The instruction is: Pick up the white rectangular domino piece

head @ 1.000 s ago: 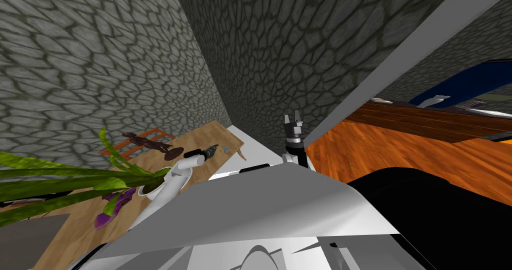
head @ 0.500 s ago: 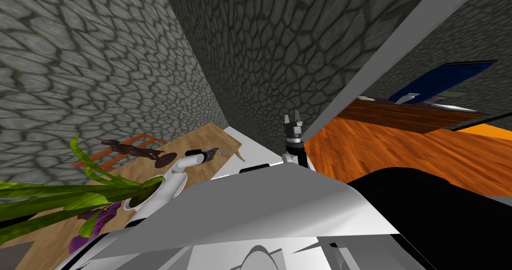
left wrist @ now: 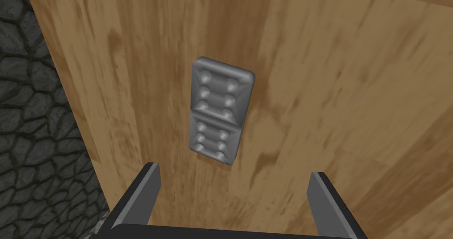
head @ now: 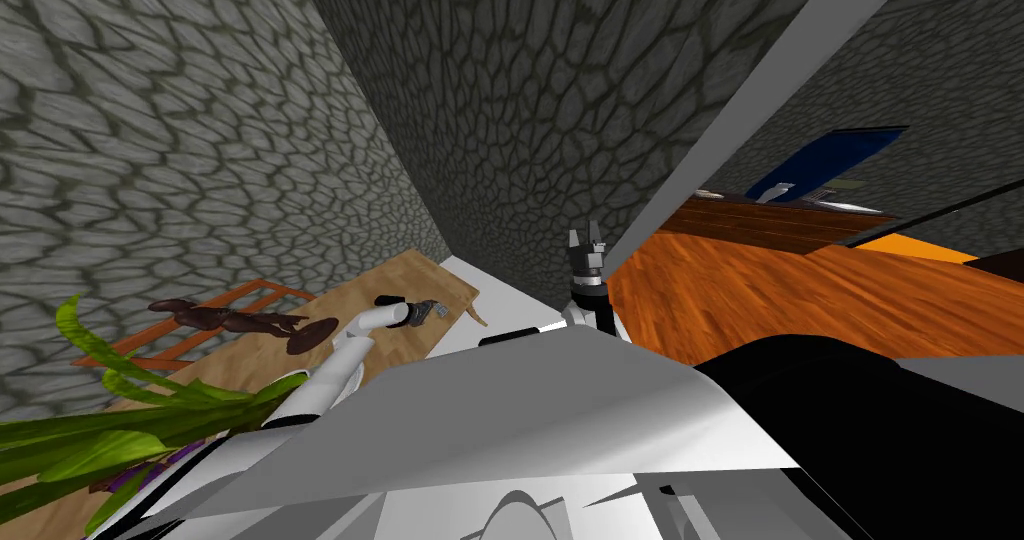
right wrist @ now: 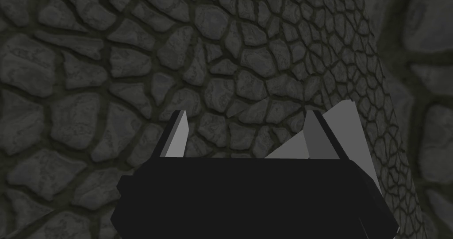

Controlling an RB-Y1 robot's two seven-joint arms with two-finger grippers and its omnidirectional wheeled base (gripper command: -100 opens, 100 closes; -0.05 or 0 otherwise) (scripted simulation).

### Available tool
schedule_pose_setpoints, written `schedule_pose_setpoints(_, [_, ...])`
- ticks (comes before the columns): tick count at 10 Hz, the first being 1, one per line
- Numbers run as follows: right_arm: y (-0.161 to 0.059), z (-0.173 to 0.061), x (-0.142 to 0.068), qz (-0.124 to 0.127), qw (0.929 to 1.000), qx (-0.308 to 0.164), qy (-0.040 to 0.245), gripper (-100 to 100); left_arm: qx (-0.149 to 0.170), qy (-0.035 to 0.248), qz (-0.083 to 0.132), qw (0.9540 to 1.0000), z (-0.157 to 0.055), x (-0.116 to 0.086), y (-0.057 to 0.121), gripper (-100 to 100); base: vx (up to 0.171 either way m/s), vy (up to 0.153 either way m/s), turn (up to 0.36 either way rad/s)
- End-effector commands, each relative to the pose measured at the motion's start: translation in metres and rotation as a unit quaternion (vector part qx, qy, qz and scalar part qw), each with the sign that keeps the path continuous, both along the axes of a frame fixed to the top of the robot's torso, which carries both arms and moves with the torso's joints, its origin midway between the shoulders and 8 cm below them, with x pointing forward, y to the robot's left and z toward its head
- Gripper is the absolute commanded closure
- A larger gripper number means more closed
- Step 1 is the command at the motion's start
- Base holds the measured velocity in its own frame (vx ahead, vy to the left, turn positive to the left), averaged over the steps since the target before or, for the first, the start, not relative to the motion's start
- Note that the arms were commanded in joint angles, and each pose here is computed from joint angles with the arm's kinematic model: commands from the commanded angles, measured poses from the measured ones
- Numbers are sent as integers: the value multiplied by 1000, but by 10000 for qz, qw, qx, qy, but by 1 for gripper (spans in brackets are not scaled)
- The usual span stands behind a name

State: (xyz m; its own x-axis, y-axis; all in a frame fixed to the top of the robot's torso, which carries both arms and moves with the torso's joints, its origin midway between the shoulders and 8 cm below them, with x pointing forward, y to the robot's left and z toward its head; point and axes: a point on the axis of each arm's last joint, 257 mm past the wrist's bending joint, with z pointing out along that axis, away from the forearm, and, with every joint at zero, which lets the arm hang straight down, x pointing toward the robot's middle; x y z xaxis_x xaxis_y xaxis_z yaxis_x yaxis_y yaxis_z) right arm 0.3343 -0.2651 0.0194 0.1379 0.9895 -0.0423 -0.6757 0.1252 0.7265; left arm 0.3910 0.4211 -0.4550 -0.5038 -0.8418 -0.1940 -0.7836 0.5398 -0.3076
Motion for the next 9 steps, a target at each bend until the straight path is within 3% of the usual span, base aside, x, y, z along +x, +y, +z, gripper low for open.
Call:
schedule_pose_setpoints(1, [0, 0, 0, 0, 10000, 0, 0, 0, 0, 355, -92, 9993, -9, -11, 1, -100, 33, -7, -169])
schedule_pose_setpoints(5, [0, 0, 0, 0, 10000, 0, 0, 0, 5, 840, -100, 9964, -22, -30, 8, -100, 30, -3, -91])
schedule_pose_setpoints(9, [0, 0, 0, 0, 10000, 0, 0, 0, 14, 1496, -154, 9886, -34, -56, 14, -100, 35, -12, -78])
